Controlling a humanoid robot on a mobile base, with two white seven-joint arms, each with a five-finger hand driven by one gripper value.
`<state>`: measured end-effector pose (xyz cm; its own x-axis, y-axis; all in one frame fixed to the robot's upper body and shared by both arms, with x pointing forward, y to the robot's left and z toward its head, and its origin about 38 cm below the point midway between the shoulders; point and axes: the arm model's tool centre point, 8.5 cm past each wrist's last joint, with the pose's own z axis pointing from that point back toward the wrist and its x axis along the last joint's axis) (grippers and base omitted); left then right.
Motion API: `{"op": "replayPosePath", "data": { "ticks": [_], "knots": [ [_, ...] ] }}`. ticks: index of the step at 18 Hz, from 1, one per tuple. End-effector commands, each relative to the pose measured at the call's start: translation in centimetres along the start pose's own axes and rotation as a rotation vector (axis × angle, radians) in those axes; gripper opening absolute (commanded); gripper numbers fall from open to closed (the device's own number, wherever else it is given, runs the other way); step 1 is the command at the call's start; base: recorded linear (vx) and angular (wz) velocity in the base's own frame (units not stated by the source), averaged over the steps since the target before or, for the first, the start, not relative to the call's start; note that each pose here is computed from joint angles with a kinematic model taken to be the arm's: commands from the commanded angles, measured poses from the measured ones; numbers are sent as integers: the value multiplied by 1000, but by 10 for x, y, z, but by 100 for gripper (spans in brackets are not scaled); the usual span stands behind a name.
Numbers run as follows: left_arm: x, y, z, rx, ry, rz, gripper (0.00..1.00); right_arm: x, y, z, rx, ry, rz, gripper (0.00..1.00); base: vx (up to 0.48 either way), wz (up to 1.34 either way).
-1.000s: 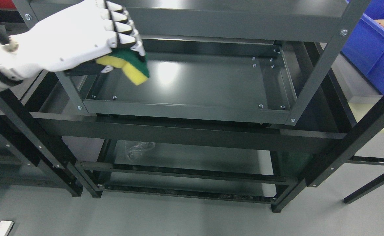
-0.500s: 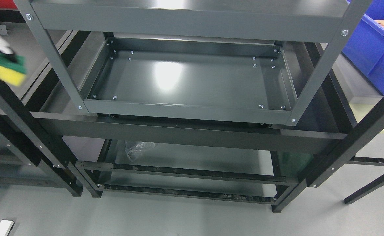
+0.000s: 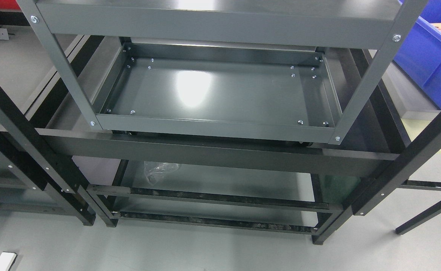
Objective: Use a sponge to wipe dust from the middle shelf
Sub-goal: 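Sweep the sponge back across the shelf away from the left arm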
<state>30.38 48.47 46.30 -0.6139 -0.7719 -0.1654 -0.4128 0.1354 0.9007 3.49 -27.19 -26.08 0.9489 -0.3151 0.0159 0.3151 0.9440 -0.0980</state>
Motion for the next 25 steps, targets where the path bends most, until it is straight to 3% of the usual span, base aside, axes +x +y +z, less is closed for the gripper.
{"op": "replayPosePath", "data": {
  "ticks": [1,7,15,20,25],
  "knots": [
    [39,-67,-85,-10,-203,113,0,9,-10,0,-15,-22,-1,100,0,0],
    [132,-132,-203,15,-485,238,0,10,-10,0,-14,-23,-2,100,0,0],
    [288,-126,-320,88,-817,223,0,9,-10,0,-15,-22,-2,100,0,0],
    [318,-147,-347,-28,-867,151,0,9,-10,0,-15,-22,-1,100,0,0],
    [359,-155,-350,30,-959,146,0,9,-10,0,-15,-22,-2,100,0,0]
  ]
}}
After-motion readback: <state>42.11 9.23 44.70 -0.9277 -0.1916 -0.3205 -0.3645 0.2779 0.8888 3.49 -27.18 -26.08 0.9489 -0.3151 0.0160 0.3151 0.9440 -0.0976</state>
